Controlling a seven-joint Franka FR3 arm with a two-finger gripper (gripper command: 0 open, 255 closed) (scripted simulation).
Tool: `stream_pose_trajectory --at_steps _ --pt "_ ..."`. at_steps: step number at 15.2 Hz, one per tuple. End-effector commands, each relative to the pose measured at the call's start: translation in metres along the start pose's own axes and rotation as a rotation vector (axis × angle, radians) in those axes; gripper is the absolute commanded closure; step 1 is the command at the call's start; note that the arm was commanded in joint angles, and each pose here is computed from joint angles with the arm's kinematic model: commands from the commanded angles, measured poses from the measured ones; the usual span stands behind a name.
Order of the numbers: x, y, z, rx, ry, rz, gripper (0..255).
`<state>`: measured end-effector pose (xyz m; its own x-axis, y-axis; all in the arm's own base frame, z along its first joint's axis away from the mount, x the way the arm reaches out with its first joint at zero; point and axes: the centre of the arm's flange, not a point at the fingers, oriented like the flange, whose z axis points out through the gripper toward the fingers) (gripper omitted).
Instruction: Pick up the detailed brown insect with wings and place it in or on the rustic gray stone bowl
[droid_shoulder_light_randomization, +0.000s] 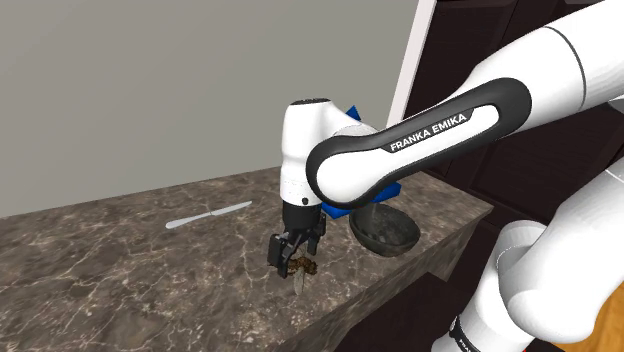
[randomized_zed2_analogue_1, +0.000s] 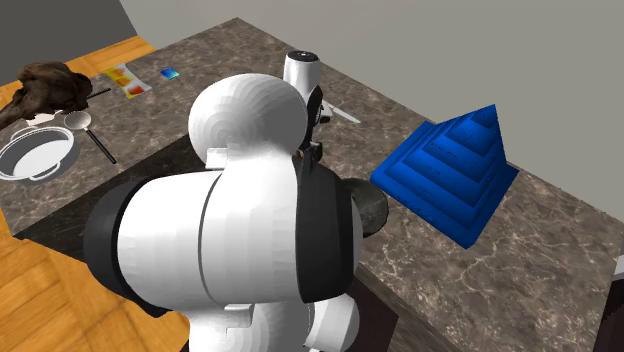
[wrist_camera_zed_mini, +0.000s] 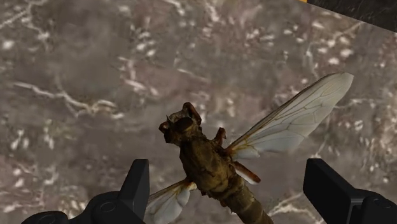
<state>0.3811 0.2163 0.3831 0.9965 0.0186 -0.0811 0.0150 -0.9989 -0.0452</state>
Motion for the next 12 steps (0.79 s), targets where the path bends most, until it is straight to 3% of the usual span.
stream_pose_trajectory --at_steps 1,3,4,12 --pt "0.0001 0.0 0.0002 0.0 0.0 0.0 0" --pt "0.0001 0.0 0.0001 0.0 0.0 0.0 0" --pt "0.0001 0.0 0.0001 0.0 0.0 0.0 255" --pt "0.0002 0.0001 0.0004 0.0 0.0 0.0 255"
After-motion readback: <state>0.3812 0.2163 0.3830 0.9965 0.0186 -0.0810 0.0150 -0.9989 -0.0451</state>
